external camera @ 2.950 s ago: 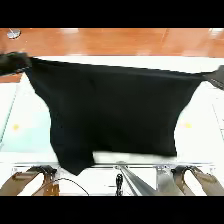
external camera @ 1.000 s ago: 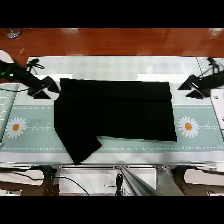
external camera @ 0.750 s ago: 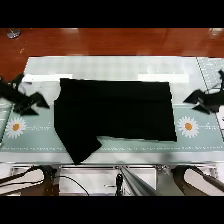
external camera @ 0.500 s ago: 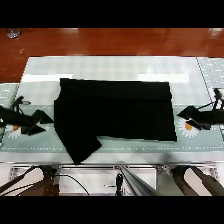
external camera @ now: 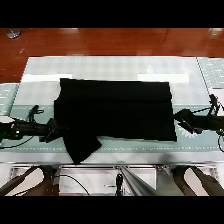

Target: Fold the shirts.

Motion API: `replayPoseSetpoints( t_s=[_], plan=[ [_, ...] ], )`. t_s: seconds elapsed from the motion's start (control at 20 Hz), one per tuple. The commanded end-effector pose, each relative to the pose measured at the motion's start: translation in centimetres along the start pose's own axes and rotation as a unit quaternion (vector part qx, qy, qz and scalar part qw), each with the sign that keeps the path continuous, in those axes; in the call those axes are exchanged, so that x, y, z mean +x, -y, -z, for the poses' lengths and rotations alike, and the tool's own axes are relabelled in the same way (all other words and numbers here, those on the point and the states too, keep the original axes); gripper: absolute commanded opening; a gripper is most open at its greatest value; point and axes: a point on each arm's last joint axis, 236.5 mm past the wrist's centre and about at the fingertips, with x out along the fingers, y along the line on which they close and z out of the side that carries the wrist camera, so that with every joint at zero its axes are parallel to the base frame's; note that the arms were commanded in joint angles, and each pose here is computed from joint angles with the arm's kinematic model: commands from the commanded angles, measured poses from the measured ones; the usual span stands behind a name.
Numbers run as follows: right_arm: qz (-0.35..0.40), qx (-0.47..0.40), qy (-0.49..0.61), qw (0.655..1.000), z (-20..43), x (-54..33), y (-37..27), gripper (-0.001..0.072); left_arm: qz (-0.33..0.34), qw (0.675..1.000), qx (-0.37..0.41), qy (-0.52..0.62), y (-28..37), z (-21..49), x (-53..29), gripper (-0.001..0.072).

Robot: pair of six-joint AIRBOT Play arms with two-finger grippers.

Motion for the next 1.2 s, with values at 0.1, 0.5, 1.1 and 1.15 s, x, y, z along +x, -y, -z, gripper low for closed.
replayPoseSetpoints(
  t_s=[0.1,0.5,1.1,1.15],
  plan=[
    [0.045,-0.001,0.016,0.999,-1.7,-2.4,2.1,0.0619,-0.024,0.997,0.047,-0.056,-0.3,2.9,1.4,0.0592],
    [0.130,0.102,-0.110,0.980,6.6,-2.1,10.0,0.0618,-0.024,0.998,0.046,-0.027,-0.2,1.6,1.5,0.0021],
    [0.018,0.060,-0.128,0.990,4.7,4.3,3.2,0.0618,-0.023,0.998,0.046,-0.020,-0.1,1.3,1.6,0.0022],
    [0.017,0.058,-0.131,0.990,4.4,4.6,2.9,0.0597,-0.024,0.999,0.046,-0.018,-0.2,1.1,1.5,0.0021]
  ],
)
